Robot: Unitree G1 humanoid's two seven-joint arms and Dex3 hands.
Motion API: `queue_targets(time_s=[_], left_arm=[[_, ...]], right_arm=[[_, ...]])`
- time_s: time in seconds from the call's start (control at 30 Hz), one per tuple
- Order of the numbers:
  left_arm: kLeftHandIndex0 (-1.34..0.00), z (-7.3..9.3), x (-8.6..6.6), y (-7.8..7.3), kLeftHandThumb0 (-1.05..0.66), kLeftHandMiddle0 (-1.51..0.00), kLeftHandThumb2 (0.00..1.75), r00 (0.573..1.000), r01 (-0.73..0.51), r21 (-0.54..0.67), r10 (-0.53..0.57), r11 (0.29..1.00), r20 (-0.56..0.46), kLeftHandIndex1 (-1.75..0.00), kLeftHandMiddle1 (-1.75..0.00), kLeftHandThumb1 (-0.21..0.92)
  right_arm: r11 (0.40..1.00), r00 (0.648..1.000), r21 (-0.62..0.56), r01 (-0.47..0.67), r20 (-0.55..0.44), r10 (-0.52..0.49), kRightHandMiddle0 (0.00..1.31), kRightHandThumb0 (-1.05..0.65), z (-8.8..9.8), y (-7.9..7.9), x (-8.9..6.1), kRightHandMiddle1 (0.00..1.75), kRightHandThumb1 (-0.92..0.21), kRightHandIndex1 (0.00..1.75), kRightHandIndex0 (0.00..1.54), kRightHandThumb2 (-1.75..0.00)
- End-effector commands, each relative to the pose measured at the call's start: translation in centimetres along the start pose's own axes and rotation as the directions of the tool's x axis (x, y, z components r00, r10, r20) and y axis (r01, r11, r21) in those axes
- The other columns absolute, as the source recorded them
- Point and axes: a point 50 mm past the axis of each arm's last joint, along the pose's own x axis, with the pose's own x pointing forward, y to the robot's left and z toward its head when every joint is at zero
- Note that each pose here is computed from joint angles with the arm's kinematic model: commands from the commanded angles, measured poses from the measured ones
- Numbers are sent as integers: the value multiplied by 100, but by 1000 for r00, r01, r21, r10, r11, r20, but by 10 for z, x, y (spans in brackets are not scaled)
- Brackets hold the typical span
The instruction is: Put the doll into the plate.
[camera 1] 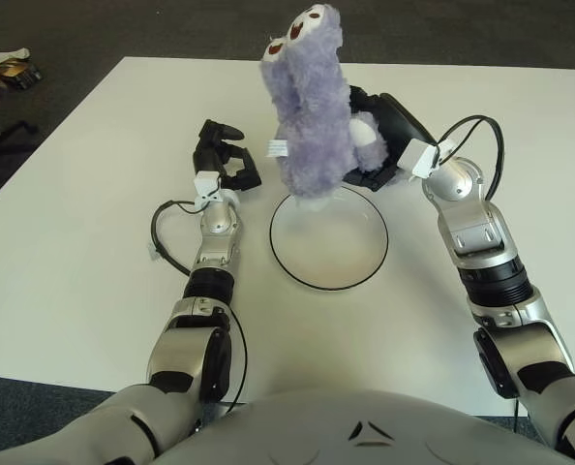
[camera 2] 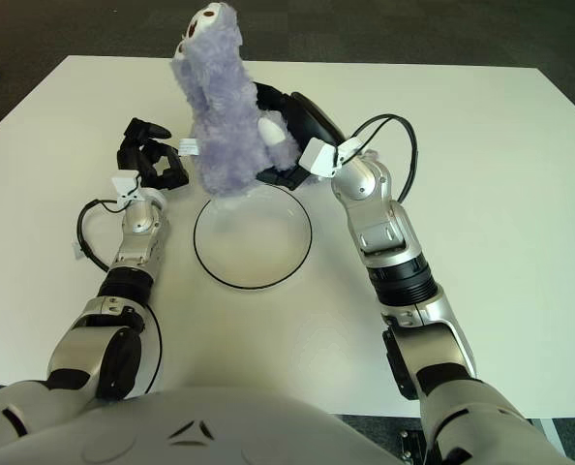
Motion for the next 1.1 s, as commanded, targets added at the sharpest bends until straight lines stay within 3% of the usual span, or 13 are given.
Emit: queue_targets(time_s=[0.0,0.17,0.37,0.47,0.57,0.87,1.07], left_arm=[[-62,-31,-26,16,-1,-63,153,991,-14,50,21,999,-132,-175,-175,14],[-70,-31,-26,16,-2,-82,159,992,-9,50,15,999,-127,-157,-175,3],[-72,-31,-27,15,-2,-85,159,992,-19,31,23,999,-126,-151,-175,2],[-65,-31,-27,15,-1,-70,154,992,-25,22,28,999,-126,-167,-175,11],[-62,-31,-27,15,-1,-64,152,991,-27,17,29,999,-127,-172,-175,14],[-60,-31,-27,14,-1,-61,150,990,-39,15,40,999,-132,-175,-175,16],[-60,-31,-27,14,-1,-61,150,990,-37,9,37,999,-136,-175,-175,17]], right_arm=[[1000,999,27,5,33,-6,107,55,8,2,-2,175,-12,175,77,-155],[998,999,58,-3,35,1,108,55,10,5,-7,175,-12,175,77,-156],[995,999,94,-38,19,37,108,55,11,8,-9,175,-12,175,77,-156],[994,999,106,-36,30,33,107,55,12,8,-9,175,-12,175,77,-155],[993,999,104,-50,21,48,107,55,12,9,-10,175,-12,175,77,-155],[990,996,115,-86,44,81,106,55,15,10,-11,175,-13,175,77,-155],[987,989,52,-150,18,149,101,54,18,8,-12,175,-13,175,76,-154]])
